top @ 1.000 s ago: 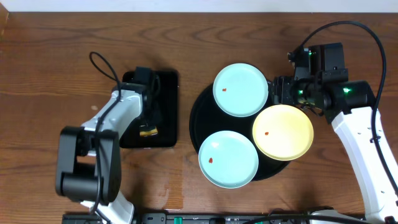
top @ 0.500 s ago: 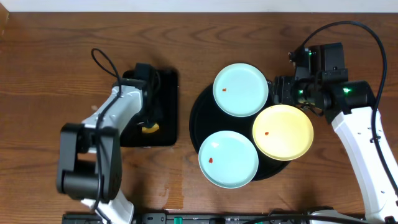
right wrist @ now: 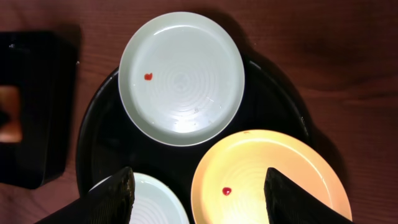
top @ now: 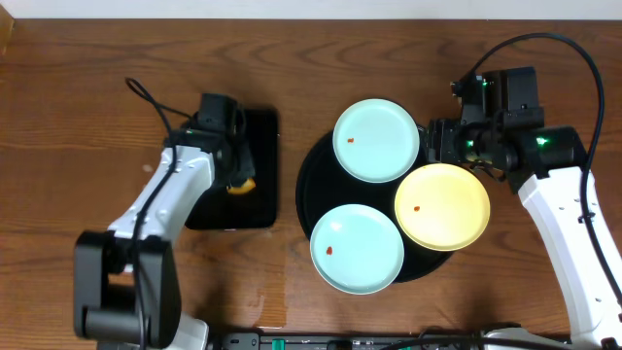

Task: Clean dirty plates on tray and stack at the side
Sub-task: 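Move the left gripper over the sponge in the black tray and lower, then grasp the green-and-orange sponge with the left gripper and lift it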

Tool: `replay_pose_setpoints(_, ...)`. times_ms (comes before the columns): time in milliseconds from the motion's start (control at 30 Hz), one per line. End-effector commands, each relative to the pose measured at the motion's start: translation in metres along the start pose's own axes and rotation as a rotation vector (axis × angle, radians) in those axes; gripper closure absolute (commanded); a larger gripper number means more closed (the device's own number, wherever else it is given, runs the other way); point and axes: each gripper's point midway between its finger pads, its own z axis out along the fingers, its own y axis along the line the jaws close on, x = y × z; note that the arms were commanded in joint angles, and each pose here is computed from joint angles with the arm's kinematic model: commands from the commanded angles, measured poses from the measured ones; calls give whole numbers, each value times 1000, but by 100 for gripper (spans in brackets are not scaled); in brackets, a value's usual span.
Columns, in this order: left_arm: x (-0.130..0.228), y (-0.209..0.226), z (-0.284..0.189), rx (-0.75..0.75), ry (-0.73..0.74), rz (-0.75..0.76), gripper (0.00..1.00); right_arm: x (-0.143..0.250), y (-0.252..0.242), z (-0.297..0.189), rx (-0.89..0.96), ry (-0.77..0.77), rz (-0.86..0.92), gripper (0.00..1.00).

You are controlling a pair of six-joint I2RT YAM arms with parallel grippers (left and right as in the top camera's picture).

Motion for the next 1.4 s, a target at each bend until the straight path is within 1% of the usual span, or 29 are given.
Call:
replay_pose_setpoints(0, 19, 8, 25, -29, 81, 6, 92, -4, 3, -1, -3, -7, 8, 35)
replay_pose_setpoints(67, 24, 10, 34, -36, 110, 5, 93, -4, 3, -1, -3, -7, 8, 35)
replay_pose_setpoints(167, 31, 3, 45, 2, 156, 0, 93, -4, 3, -1, -3, -7, 8, 35)
replay_pose_setpoints(300, 35, -6, 43, 56, 183, -6, 92, -4, 3, -1, -3, -6, 9, 35)
replay_pose_setpoints(367, 29, -8, 34, 58, 174, -6, 83, -4, 3, -1, -3, -7, 9, 35)
replay_pose_setpoints(433, 20, -12, 21, 65, 156, -4, 62, -4, 3, -1, -3, -7, 8, 35)
replay_pose_setpoints(500, 11, -16, 7, 76, 129, -2, 50, -4, 3, -1, -3, -7, 8, 35)
replay_pose_setpoints(567, 4, -19, -5, 89, 94, 1, 42, -4, 3, -1, -3, -7, 8, 35)
replay_pose_setpoints(600, 2, -19, -8, 92, 83, 2, 40, -4, 3, -1, -3, -7, 8, 35)
replay_pose_setpoints(700, 0, -14, -10, 64, 64, 4, 39, -4, 3, -1, -3, -7, 9, 34)
replay_pose_setpoints(833, 2, 11, 4, -67, 40, 6, 39, -4, 3, -1, -3, -7, 8, 34)
replay_pose_setpoints(967, 13, 12, 29, -55, 57, 7, 44, -4, 3, -1, -3, -7, 8, 34)
replay_pose_setpoints(1067, 22, 8, 43, -28, 99, 5, 53, -4, 3, -1, -3, -7, 8, 34)
replay_pose_setpoints(1167, 26, 7, 51, -19, 126, 3, 66, -4, 3, -1, -3, -7, 8, 34)
replay_pose_setpoints(1267, 29, 8, 52, -23, 137, 3, 88, -4, 3, -1, -3, -7, 9, 34)
replay_pose_setpoints(1300, 28, 7, 50, -19, 136, 3, 92, -4, 3, -1, -3, -7, 9, 34)
replay_pose_setpoints(1367, 23, 4, 40, -6, 127, 5, 93, -4, 3, -1, -3, -7, 8, 34)
